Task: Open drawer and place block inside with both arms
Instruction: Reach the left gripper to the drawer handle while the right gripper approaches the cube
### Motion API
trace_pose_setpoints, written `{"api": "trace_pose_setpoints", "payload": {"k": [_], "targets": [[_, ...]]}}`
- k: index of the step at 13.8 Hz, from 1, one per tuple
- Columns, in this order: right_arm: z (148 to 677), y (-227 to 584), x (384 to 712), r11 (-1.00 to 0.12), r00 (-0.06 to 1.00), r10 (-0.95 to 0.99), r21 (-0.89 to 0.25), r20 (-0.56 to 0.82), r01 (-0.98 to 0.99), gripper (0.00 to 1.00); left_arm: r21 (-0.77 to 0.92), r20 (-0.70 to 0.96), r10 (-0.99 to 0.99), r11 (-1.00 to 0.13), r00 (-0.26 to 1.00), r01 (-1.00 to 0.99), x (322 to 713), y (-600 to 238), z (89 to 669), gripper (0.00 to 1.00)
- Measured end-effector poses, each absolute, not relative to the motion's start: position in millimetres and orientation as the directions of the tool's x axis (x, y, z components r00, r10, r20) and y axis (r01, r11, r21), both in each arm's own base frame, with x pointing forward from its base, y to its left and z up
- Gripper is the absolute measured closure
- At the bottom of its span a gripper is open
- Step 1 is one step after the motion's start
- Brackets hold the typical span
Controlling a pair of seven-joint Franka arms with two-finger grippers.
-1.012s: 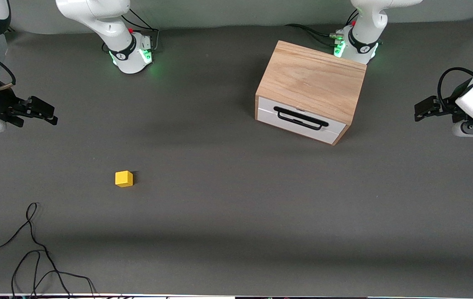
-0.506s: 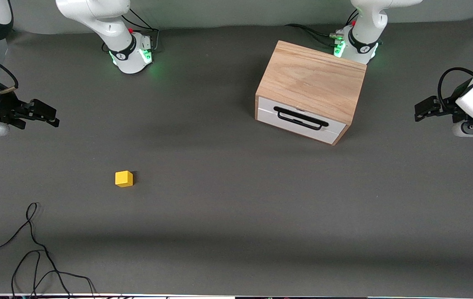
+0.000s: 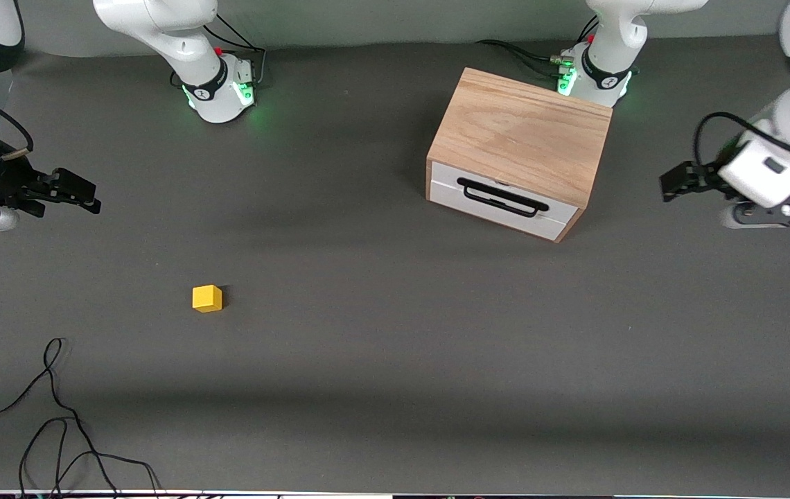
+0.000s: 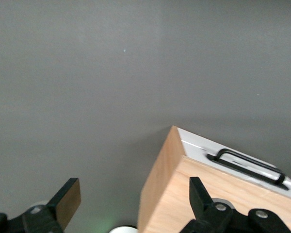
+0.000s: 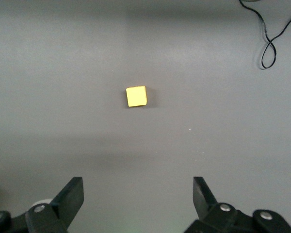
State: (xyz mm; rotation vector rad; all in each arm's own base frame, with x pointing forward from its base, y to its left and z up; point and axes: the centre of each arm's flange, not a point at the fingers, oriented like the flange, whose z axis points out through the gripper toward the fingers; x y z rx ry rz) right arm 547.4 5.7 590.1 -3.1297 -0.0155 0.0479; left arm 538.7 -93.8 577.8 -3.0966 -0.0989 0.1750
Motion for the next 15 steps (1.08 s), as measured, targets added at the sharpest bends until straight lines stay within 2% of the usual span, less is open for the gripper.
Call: {"api": "trace_pose_setpoints", "payload": {"k": [4,8,11,15], "targets": [[570,6,553,-1.0,0.999,0.009,-0.011,-0.035,0.009,0.0,-0.093,-0.089,0.379,-0.924,0.921,0.371,519,-171,575,0.0],[537,5,555,-1.0,0.999,0.008,-0.011,-0.033,0.008,0.0,-0.158,-0.03,0.685,-0.722,0.728,0.673,483,-276,555,0.0],[507,5,557,-1.0,1.0,0.021,-0.01,-0.018,0.021,0.0,-0.176,0.008,0.802,-0.586,0.597,0.791,471,-316,535,0.0],[460,5,564,-0.999,0.999,0.048,-0.009,-0.018,0.048,0.0,-0.165,0.015,0.873,-0.479,0.488,0.862,485,-326,503,0.0]]}}
